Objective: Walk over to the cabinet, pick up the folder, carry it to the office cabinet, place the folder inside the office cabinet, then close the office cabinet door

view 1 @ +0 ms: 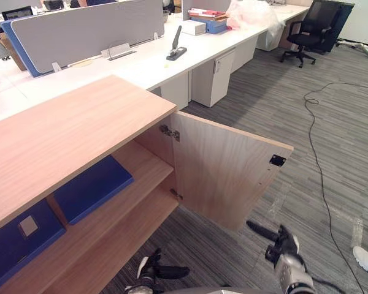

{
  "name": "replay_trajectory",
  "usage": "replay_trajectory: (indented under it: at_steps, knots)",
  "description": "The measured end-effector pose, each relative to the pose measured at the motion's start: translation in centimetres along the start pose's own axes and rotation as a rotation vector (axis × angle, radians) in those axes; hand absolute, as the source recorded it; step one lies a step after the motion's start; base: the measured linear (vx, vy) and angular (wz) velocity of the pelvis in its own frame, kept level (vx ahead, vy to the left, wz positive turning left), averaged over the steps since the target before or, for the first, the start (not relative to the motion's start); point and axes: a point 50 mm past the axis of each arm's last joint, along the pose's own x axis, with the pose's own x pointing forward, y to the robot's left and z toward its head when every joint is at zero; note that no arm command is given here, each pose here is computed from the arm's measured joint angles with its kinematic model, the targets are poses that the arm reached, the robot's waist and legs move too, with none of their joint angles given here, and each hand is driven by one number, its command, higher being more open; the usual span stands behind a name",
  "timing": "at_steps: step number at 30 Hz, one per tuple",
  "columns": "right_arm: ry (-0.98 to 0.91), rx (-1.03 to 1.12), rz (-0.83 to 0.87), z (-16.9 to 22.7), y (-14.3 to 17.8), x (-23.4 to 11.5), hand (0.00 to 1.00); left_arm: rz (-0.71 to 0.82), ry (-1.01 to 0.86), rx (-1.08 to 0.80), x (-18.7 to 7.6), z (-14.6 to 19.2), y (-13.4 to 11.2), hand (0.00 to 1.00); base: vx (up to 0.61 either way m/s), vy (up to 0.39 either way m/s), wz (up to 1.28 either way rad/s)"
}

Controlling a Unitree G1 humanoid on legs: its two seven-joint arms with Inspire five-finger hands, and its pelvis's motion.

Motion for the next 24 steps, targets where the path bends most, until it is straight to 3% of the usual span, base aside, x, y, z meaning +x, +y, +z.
replay_trajectory:
  at_steps: [4, 7, 14, 24]
  knots:
    - [-0.132, -0.033, -0.025, 4.7, -1.0, 1.2, 1.0, 0.176, 0.121, -0.096, -0.6, -3.3, 4.7, 1.0, -0.08, 0.013, 0.02]
    - [-0.19, -0.05, -0.027, 6.6, -1.3, 1.4, 1.0, 0.257, 0.245, -0.161, -1.8, -6.6, 6.4, 1.0, -0.12, -0.009, 0.03]
    - [-0.252, -0.151, 0.051, 8.5, 0.3, 1.5, 1.0, 0.334, 0.354, -0.269, -3.5, -9.9, 7.7, 1.0, -0.12, 0.001, -0.01]
    - [-0.391, -0.308, 0.155, 13.4, 2.0, 1.3, 1.0, 0.327, 0.34, -0.341, -3.2, -9.5, 6.9, 1.0, 0.01, 0.005, 0.01]
